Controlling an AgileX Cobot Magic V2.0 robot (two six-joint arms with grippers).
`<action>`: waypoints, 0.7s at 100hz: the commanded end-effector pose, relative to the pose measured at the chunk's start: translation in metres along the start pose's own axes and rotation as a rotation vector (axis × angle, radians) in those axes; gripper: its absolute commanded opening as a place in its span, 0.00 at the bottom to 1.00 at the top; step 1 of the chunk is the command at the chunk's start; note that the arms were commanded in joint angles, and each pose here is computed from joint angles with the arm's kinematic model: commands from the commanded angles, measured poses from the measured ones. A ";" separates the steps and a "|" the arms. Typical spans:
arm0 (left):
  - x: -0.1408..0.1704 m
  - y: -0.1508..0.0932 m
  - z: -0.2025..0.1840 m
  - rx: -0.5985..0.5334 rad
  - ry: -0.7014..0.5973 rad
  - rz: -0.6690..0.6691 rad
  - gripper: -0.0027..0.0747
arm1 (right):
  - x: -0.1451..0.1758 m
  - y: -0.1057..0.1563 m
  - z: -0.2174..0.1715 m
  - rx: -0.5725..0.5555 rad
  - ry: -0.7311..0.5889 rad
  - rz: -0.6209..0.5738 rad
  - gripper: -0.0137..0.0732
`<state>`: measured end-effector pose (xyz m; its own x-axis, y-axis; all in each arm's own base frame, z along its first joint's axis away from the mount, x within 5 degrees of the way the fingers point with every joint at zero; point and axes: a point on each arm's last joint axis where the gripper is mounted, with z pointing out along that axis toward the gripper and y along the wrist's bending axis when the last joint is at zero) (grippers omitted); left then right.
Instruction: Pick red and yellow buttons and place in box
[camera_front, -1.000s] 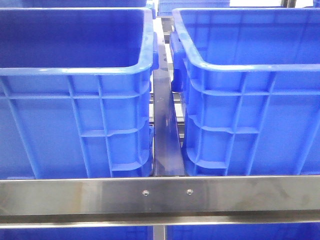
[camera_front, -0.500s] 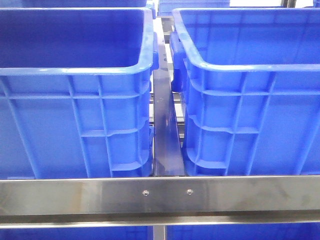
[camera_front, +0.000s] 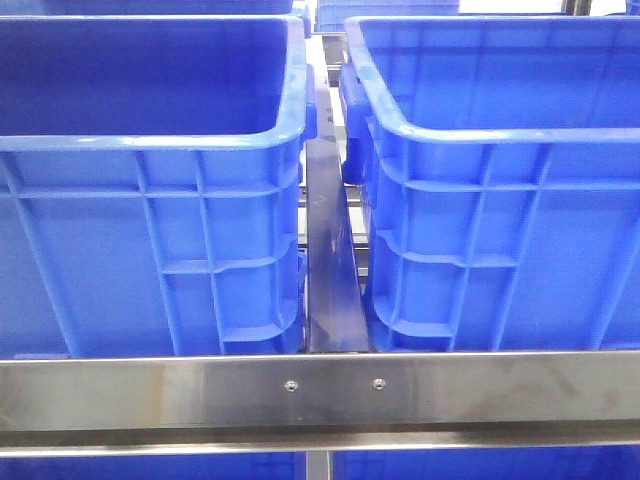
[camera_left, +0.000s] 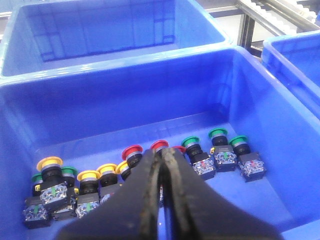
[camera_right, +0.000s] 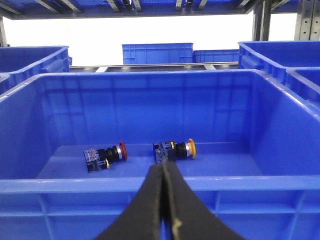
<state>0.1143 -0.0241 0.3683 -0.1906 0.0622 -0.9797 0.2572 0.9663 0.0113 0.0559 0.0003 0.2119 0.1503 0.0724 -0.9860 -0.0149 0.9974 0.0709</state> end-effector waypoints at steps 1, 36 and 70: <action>-0.016 0.002 -0.003 -0.025 -0.113 -0.022 0.01 | -0.009 0.001 -0.002 -0.011 -0.109 -0.004 0.08; -0.014 0.009 -0.006 -0.121 -0.180 0.071 0.01 | -0.009 0.001 -0.002 -0.011 -0.109 -0.004 0.08; 0.030 0.013 -0.026 -0.229 -0.189 0.091 0.01 | -0.009 0.001 -0.002 -0.011 -0.109 -0.004 0.08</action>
<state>0.0943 -0.0042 0.3383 -0.1148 0.1175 -0.9864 0.0569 0.9921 0.1115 0.0559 0.0003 0.2119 0.1503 0.0724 -0.9860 -0.0149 0.9974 0.0709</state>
